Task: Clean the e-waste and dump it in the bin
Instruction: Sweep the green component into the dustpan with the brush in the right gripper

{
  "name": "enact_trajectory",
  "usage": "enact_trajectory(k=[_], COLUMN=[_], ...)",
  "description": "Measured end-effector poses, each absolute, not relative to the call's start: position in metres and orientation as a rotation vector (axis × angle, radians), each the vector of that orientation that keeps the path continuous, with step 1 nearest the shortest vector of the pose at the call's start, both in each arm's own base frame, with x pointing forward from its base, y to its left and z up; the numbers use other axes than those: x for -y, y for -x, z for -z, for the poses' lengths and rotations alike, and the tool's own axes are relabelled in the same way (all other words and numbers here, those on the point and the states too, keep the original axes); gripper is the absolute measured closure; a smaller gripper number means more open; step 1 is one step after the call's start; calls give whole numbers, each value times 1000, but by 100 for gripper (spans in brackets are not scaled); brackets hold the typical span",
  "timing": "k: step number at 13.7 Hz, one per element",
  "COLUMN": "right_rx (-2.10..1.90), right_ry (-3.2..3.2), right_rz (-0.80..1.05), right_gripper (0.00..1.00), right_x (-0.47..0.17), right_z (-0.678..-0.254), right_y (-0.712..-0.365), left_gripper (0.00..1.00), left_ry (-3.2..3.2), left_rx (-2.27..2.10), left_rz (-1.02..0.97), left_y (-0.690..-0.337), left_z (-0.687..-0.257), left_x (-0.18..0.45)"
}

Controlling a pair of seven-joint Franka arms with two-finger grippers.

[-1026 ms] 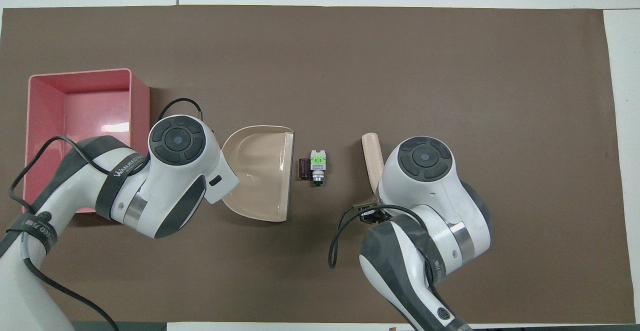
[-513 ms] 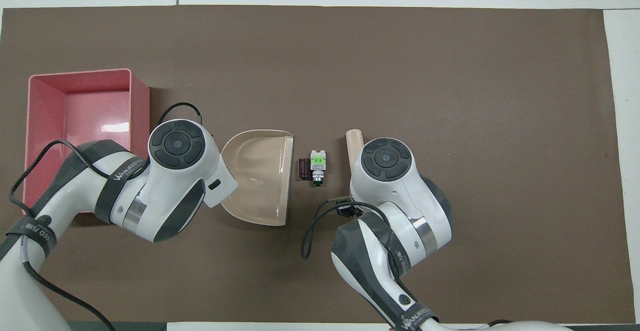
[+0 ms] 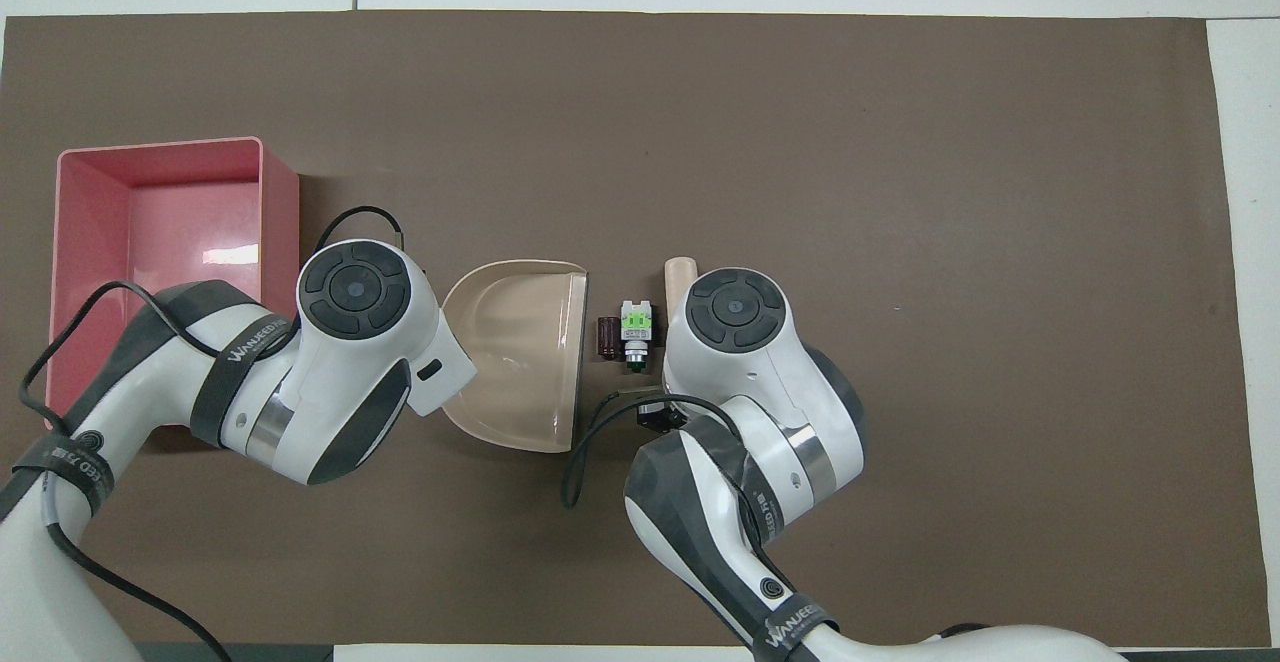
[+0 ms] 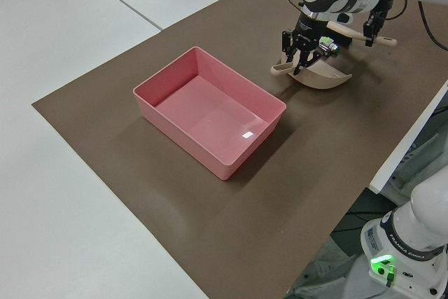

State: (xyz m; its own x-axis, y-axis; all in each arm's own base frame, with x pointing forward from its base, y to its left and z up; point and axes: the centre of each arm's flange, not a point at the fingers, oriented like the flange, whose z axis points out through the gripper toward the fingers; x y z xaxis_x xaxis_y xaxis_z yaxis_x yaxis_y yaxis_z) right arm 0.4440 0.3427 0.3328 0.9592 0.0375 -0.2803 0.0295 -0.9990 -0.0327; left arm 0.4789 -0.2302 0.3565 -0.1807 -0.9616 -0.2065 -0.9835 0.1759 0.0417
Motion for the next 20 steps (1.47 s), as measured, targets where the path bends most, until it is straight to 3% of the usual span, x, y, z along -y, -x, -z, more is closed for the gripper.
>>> enact_trajectory(k=[20], right_rx=[-123], right_ry=[2993], right_rz=[-398], right_gripper=[74], right_x=[-443], right_z=[-337], right_y=[-427], left_gripper=[66], left_ry=[1921], left_rx=[-2301], left_rz=[-246], left_y=[-479], left_z=[-357], left_x=[230])
